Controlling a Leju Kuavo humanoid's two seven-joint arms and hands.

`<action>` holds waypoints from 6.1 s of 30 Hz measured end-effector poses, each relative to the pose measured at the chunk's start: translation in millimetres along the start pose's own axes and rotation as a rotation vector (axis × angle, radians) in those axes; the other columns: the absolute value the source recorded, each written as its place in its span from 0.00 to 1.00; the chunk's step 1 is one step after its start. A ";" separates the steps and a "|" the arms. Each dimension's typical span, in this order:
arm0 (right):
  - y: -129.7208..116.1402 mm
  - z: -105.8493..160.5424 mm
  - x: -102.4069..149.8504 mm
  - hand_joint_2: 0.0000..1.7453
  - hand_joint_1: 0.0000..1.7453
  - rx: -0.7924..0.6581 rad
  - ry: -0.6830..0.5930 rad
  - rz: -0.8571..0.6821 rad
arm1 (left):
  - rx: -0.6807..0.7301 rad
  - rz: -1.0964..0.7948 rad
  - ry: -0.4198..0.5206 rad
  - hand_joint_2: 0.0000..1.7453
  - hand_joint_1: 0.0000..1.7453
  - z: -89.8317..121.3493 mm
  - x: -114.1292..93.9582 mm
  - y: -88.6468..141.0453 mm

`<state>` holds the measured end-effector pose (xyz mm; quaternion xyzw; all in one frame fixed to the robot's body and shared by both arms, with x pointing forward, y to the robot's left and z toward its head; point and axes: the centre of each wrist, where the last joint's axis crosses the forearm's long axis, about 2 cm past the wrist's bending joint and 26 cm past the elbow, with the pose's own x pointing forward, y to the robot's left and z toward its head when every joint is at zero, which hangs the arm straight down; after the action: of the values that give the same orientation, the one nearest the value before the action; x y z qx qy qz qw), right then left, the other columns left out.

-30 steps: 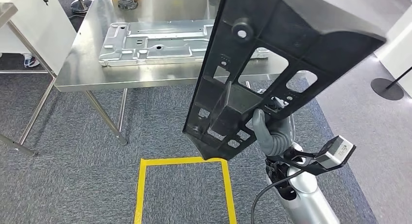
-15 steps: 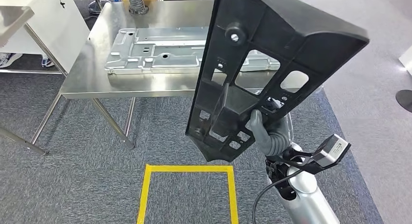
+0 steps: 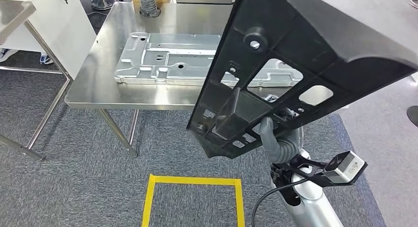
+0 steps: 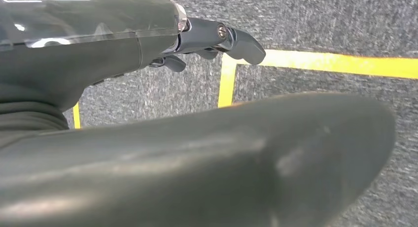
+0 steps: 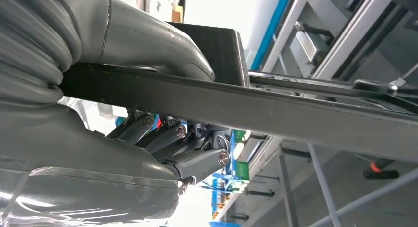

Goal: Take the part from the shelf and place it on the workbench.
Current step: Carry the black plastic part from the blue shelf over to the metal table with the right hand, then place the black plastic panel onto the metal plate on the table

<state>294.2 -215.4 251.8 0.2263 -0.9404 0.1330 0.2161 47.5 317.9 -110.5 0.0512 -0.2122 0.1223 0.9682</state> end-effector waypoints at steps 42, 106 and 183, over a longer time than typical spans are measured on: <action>-3.5 -24.1 3.7 1.00 1.00 -0.071 -0.085 -0.018 | 0.005 -0.020 0.001 0.00 0.00 0.1 -0.5 1.6; 5.1 -150.5 -138.4 1.00 1.00 1.061 0.278 1.554 | 0.003 -0.025 -0.018 0.00 0.00 -2.1 5.7 10.9; -35.3 -114.8 -119.3 0.00 0.00 0.251 0.447 0.072 | 0.005 0.069 -0.089 0.00 0.00 2.0 -6.6 5.2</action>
<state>447.0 -162.0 301.5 0.1826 -0.8529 0.3030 0.3840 39.5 321.2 -111.3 0.0516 -0.2564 0.1539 0.9528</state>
